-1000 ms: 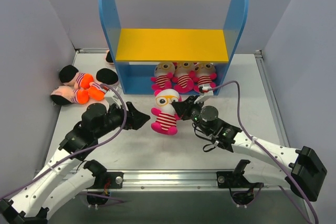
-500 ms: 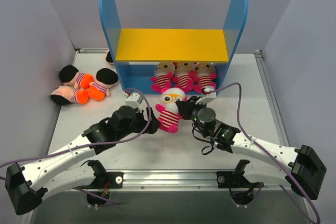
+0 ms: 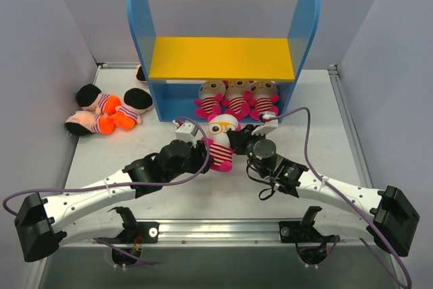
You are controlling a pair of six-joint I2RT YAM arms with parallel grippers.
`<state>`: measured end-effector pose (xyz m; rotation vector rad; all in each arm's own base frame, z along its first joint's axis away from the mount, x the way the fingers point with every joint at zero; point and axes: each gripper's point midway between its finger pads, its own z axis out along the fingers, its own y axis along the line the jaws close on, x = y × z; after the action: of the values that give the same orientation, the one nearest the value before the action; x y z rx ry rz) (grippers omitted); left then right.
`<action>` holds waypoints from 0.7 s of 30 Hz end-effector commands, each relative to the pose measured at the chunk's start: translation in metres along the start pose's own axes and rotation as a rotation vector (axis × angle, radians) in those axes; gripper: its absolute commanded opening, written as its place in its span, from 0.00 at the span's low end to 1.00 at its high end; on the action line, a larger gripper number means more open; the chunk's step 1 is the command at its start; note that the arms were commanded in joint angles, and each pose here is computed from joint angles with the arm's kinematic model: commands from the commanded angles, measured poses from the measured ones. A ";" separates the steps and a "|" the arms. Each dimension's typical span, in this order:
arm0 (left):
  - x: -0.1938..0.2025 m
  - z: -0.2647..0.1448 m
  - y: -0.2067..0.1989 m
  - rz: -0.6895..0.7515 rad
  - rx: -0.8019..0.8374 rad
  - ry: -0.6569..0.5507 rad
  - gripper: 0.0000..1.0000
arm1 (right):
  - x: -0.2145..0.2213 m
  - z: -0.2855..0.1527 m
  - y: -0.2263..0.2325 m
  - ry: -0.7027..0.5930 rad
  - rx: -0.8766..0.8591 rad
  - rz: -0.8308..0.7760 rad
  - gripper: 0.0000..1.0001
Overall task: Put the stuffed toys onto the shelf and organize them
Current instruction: Pass the stuffed toy from the right arm to the left
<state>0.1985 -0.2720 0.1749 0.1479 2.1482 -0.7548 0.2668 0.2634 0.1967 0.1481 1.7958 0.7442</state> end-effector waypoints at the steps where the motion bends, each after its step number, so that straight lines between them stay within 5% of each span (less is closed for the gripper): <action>1: -0.012 0.004 -0.011 -0.023 0.017 -0.055 0.52 | -0.018 0.002 0.012 -0.068 -0.013 0.056 0.00; 8: -0.014 0.000 0.001 -0.017 -0.032 -0.083 0.03 | -0.015 -0.001 0.008 -0.063 -0.008 0.057 0.00; 11: -0.015 -0.003 0.009 -0.003 -0.058 -0.101 0.03 | -0.014 -0.002 0.008 -0.062 -0.013 0.056 0.19; 15: -0.017 -0.008 0.020 0.010 -0.083 -0.133 0.03 | -0.016 -0.007 0.009 -0.057 -0.030 0.040 0.57; 21: -0.027 -0.018 0.049 0.026 -0.155 -0.215 0.02 | -0.030 -0.021 0.015 -0.052 -0.066 -0.031 0.83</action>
<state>0.2062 -0.2337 0.1640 0.0694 2.0800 -0.6061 0.2589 0.2562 0.2081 0.1281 1.7707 0.7570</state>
